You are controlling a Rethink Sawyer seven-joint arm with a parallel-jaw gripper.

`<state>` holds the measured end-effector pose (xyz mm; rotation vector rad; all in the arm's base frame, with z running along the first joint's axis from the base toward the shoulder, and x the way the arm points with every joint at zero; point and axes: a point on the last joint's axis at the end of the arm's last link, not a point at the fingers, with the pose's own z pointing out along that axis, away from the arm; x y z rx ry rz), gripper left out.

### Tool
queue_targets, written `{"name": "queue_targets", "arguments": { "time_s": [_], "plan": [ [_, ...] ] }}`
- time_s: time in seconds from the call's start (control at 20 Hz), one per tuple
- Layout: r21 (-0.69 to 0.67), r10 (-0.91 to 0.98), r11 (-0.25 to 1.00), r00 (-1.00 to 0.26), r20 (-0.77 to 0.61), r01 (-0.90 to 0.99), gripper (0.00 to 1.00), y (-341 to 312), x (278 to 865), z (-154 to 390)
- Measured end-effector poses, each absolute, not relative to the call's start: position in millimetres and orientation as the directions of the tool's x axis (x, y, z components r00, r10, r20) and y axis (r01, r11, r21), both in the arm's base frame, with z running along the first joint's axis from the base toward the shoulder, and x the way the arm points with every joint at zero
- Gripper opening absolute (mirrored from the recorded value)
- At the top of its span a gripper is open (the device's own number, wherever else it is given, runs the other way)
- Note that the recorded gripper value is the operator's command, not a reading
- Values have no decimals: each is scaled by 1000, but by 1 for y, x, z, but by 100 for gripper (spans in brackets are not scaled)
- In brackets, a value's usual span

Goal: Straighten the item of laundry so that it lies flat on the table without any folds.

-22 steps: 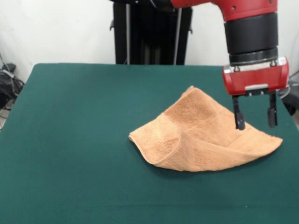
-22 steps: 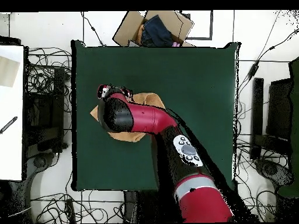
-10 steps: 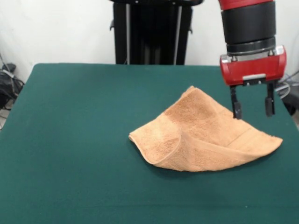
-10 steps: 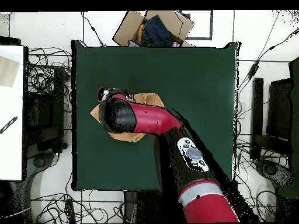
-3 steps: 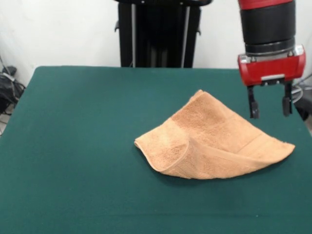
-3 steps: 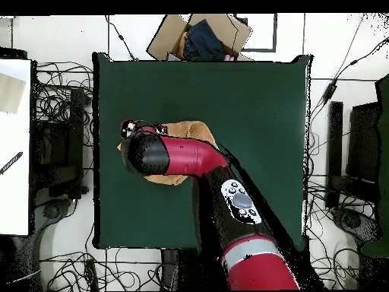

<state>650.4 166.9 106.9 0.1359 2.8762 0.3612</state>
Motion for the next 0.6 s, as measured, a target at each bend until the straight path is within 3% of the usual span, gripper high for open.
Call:
{"name": "queue_targets", "arguments": {
  "time_s": [0.6],
  "plan": [
    [146, -19, 989, -998, -58, -27, 100, 171, 607, 121]
  ]
}}
